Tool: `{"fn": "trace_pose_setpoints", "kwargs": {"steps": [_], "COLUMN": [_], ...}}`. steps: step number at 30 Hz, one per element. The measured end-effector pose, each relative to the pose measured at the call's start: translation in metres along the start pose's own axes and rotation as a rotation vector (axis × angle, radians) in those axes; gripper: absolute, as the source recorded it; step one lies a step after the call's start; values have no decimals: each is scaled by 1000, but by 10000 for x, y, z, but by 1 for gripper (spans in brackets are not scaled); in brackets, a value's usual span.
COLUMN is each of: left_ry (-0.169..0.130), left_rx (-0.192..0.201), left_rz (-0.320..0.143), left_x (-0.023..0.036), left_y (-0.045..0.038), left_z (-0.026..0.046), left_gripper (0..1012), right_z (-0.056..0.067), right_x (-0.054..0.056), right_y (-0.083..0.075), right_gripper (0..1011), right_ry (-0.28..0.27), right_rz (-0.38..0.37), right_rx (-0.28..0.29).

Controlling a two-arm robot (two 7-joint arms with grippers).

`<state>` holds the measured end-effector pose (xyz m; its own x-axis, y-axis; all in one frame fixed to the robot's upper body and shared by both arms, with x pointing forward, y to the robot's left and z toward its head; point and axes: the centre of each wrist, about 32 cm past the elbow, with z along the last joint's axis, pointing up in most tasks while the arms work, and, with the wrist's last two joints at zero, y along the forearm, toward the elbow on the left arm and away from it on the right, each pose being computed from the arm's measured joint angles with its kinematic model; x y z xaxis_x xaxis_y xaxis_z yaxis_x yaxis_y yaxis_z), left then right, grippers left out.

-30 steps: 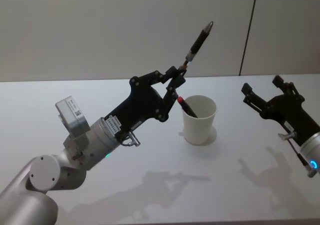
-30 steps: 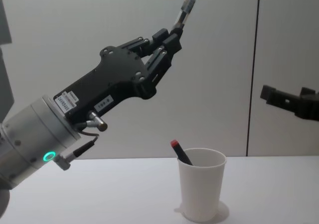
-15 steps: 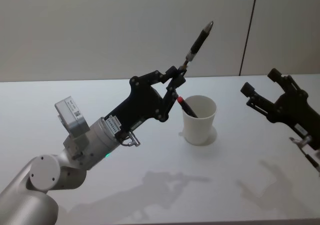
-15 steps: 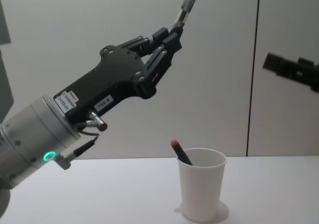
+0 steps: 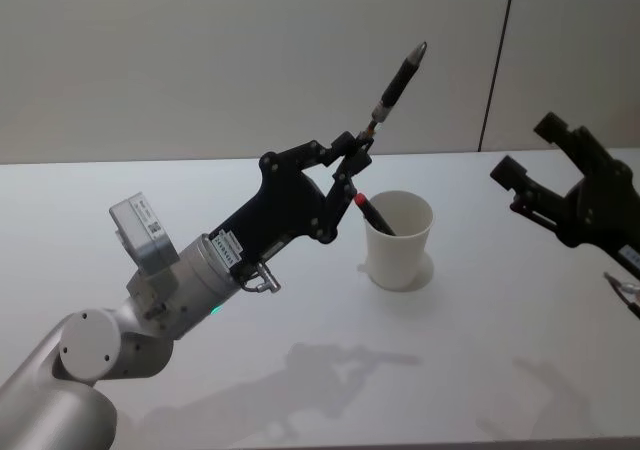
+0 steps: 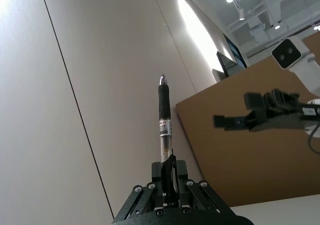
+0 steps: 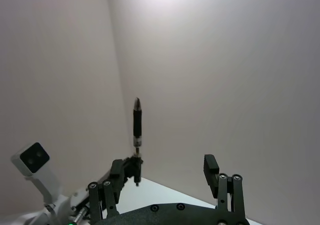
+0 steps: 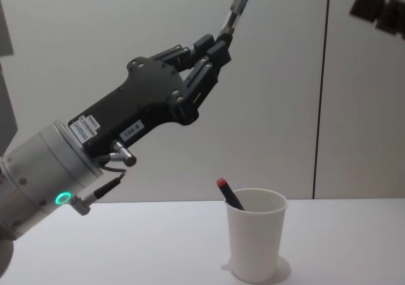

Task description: Place the pen into the pen holder.

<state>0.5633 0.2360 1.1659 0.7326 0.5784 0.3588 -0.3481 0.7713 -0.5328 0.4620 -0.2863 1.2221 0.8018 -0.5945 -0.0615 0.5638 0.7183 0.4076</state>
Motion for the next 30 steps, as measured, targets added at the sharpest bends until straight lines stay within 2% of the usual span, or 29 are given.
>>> {"fn": "trace_pose_setpoints", "kwargs": {"steps": [7,12,30], "left_ry": [0,0,0], "left_rx": [0,0,0], "left_rz": [0,0,-1], "left_x": [0,0,0], "left_y": [1,2,2], "left_z": [-1,-1,-1], "left_gripper": [175,176,176], "right_z": [83,111,114], "right_x": [-69,-114,-294], "right_y": [101,188,619], "right_gripper": [1001,1001,1001], "right_ry": [1,-3,-29], "right_rz": [33,29,-32], "right_rx": [26,33,-3]}}
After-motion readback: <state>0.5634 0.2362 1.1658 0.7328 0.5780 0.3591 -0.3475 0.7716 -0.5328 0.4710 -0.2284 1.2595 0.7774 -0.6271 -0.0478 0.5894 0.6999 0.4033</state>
